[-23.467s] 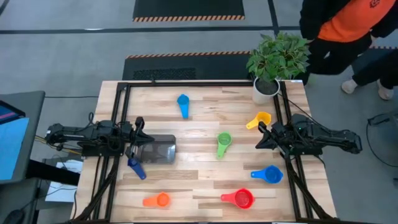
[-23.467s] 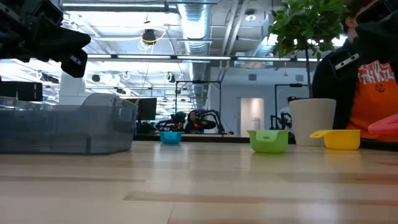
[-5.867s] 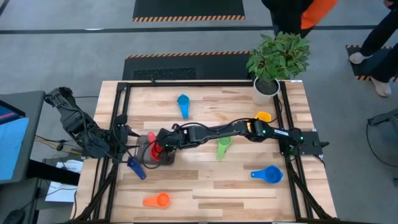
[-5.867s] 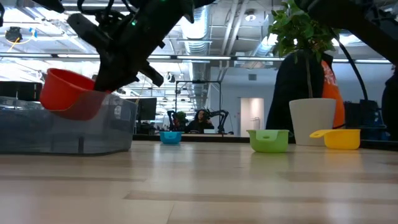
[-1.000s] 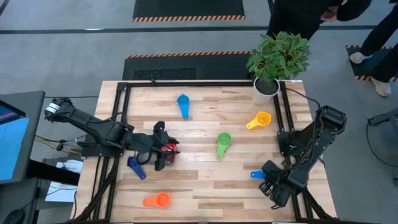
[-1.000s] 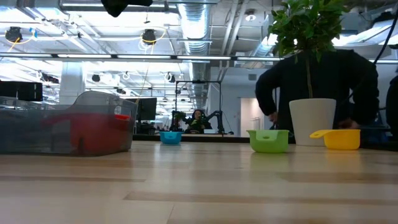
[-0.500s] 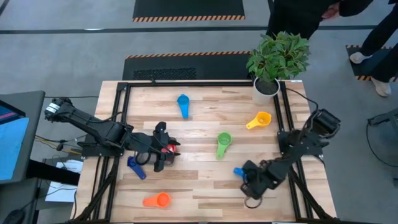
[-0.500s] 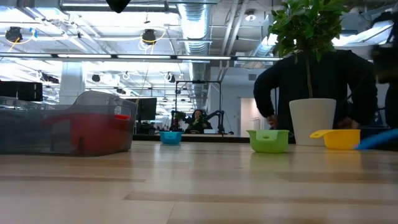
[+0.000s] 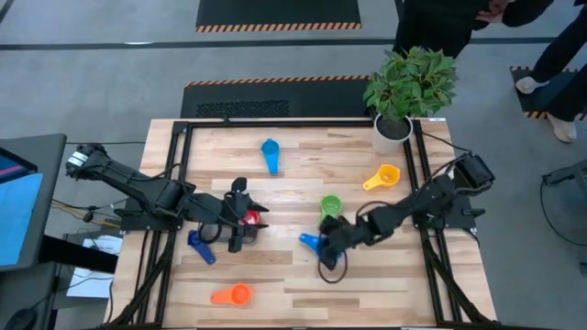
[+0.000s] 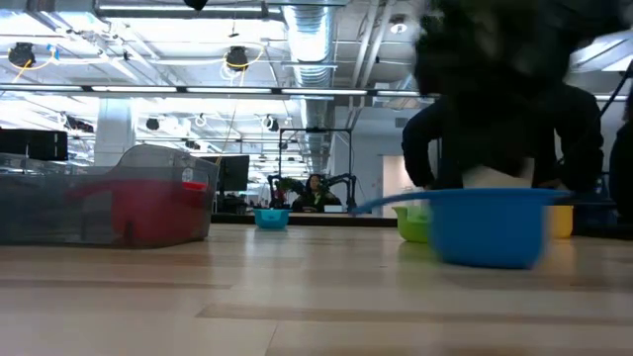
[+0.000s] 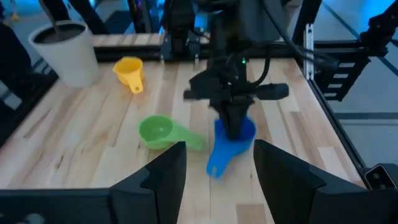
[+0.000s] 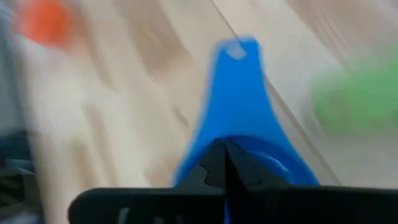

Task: Nest measuring cups in basket
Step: Stack the blue measuring cup on top of the red measuring cup in the black bin

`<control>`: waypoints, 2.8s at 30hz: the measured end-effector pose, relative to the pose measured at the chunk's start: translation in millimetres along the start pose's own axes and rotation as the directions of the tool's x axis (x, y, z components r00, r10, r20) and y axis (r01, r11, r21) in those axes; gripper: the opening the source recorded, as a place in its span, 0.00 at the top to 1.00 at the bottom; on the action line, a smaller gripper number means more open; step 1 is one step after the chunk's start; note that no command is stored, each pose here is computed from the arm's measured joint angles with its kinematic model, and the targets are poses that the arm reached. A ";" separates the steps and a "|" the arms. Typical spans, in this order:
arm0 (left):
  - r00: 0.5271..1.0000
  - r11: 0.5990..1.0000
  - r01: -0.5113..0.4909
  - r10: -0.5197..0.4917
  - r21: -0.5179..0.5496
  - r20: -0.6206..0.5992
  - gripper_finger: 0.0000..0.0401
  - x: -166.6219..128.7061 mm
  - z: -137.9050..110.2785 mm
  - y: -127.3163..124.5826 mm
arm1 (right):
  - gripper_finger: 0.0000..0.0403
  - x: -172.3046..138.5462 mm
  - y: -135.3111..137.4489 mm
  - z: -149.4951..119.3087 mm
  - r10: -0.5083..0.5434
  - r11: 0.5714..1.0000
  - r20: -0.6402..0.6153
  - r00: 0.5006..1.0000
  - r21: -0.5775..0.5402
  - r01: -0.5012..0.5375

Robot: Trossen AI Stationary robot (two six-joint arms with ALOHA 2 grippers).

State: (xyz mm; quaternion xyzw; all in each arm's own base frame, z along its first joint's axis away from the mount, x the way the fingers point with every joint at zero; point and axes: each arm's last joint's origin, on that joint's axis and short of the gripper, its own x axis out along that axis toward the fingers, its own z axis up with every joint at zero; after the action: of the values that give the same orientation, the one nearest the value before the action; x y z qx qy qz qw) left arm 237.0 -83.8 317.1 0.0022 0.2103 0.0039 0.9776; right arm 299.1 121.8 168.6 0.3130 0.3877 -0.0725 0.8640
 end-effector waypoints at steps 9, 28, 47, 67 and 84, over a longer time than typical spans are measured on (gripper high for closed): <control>1.000 1.000 -0.004 0.004 0.017 -0.004 0.56 0.3 -0.2 1.2 | 0.96 -19.7 35.8 29.3 0.018 0.991 -0.009 1.000 -0.133 -0.019; 1.000 1.000 0.007 -0.007 -0.011 -0.011 0.56 2.1 0.2 6.0 | 0.99 -24.0 8.6 -4.4 -0.402 0.909 -0.121 0.908 0.066 0.411; 1.000 1.000 0.006 -0.006 0.012 -0.013 0.56 2.1 0.0 6.1 | 0.98 29.4 19.7 15.5 -0.262 0.965 -0.116 0.958 -0.031 0.260; 0.999 0.955 -0.025 0.016 -0.295 -0.032 0.56 1.8 -2.3 6.2 | 0.95 -119.6 60.1 29.1 -0.311 0.940 0.172 0.935 0.201 0.276; 0.962 0.974 0.224 -0.226 0.028 0.156 0.56 39.6 42.3 10.9 | 0.96 -162.3 59.1 -3.5 -0.363 0.926 0.256 0.896 0.203 0.317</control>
State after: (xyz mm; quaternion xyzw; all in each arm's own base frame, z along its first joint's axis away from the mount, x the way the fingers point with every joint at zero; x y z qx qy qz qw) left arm 290.4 -72.7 339.4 -0.0167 0.1310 -0.1084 0.9853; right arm 206.8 151.8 311.6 0.2928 0.2993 -0.2976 0.8580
